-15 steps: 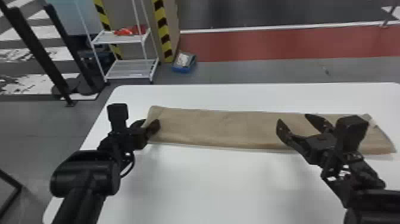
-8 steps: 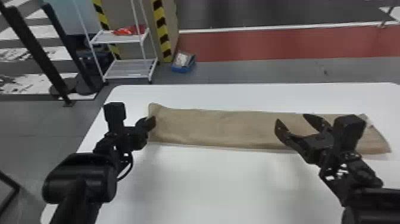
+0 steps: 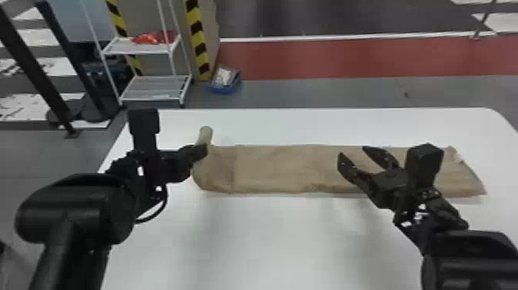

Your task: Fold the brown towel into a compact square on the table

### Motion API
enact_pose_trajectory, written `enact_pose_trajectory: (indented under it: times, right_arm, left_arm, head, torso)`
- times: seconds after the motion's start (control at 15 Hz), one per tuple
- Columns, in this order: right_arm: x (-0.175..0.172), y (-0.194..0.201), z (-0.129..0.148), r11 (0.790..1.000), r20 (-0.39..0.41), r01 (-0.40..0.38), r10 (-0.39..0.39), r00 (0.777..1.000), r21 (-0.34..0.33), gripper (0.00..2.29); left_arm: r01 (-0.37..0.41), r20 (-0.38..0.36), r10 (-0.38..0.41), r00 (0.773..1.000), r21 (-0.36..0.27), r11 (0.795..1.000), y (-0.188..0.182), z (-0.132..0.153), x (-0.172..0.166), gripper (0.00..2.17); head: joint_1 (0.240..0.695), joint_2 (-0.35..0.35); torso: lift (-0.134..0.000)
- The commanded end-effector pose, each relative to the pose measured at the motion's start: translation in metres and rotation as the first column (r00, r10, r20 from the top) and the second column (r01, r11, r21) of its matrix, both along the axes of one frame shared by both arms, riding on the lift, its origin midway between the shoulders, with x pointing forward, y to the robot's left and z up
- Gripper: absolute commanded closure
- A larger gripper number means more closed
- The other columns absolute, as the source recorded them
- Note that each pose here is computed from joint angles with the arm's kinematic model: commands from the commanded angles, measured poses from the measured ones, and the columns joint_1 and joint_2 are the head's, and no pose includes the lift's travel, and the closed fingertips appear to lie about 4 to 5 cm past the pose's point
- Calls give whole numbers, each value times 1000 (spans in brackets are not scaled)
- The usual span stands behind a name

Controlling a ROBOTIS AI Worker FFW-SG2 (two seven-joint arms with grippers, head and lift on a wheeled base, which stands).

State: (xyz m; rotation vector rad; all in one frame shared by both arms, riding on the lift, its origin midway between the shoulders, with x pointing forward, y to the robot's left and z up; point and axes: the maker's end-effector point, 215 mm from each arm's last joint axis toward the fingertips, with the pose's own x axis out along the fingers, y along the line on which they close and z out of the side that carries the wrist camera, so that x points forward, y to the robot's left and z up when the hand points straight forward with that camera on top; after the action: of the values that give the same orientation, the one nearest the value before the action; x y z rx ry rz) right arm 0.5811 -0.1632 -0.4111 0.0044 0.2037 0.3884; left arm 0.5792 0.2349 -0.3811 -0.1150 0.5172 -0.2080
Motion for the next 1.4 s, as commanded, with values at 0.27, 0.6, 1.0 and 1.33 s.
enact_pose_trajectory:
  times: [0.27,0.6,1.0,1.33]
  right_arm:
    - [9,29,-42,995,-106,-95,99,990,36,1939]
    - [8,61,-50,987,-103,-155,158,982,29,1953]
    - [-11,113,-75,967,-170,-255,255,952,21,1953]
    - [-28,152,-64,951,-138,-305,309,941,49,1936]
  left_arm:
    - [138,-21,-139,990,-71,988,-77,87,-25,1231]
    - [204,54,-199,978,-111,973,-96,145,-41,1231]
    - [212,71,-203,976,-141,967,-93,157,-39,1231]
    - [199,79,-188,979,-158,967,-85,162,-35,1231]
  head:
    - [695,36]
    - [695,18]
    - [695,54]
    - [695,113]
  torso:
    - [-123]
    - [-123]
    - [-123]
    - [-123]
